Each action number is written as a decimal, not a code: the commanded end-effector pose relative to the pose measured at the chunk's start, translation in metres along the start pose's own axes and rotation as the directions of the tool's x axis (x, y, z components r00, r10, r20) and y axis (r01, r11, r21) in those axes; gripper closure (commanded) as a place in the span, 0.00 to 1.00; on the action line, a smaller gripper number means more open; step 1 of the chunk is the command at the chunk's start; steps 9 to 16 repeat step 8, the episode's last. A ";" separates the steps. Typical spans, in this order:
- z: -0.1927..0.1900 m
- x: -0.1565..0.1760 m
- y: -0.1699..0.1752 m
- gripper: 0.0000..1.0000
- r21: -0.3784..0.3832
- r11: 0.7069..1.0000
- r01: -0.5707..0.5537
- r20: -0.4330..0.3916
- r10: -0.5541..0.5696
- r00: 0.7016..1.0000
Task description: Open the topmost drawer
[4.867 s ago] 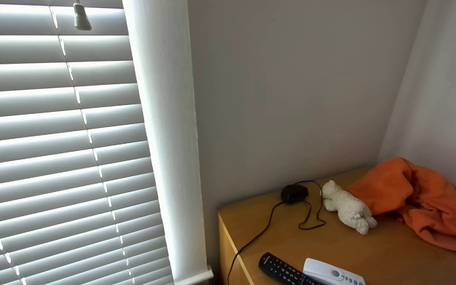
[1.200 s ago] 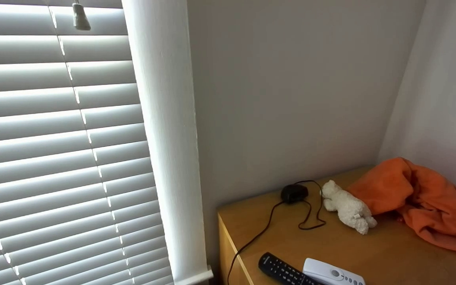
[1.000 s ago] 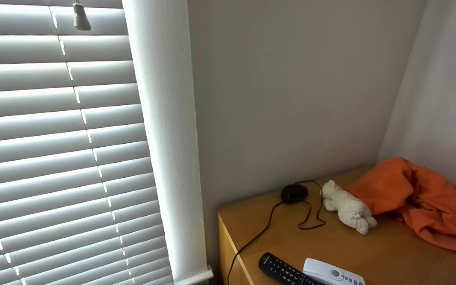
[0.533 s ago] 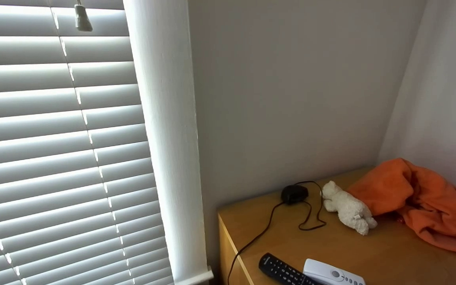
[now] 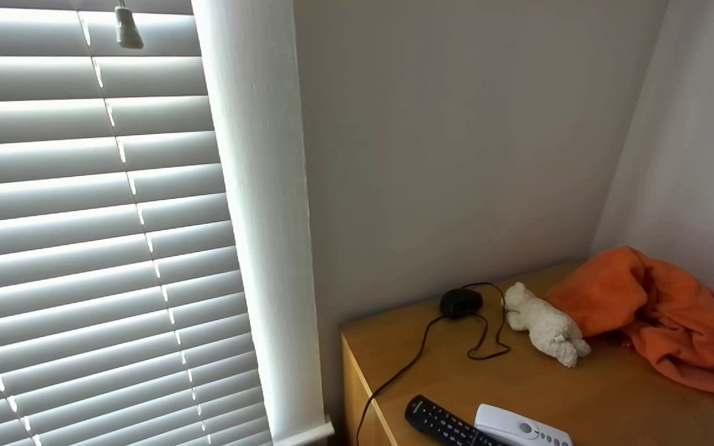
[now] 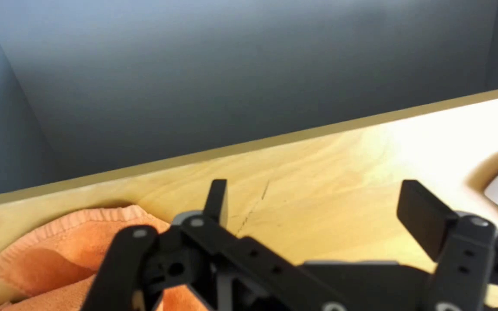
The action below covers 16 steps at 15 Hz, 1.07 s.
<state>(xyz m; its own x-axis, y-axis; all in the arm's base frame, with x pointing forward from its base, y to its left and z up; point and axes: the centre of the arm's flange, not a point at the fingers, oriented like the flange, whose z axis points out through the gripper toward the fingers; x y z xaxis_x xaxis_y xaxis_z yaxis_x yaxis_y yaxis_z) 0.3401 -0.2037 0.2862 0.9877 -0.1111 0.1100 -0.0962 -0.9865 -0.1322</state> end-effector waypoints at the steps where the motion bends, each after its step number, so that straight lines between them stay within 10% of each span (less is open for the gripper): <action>1: -0.060 -0.051 -0.036 0.00 -0.002 0.999 -0.036 0.051 0.036 0.998; 2: -0.019 -0.009 -0.011 0.00 0.006 1.000 -0.004 0.023 0.004 1.000; 16: -0.050 -0.013 -0.011 0.00 -0.014 0.999 -0.034 0.033 0.034 0.999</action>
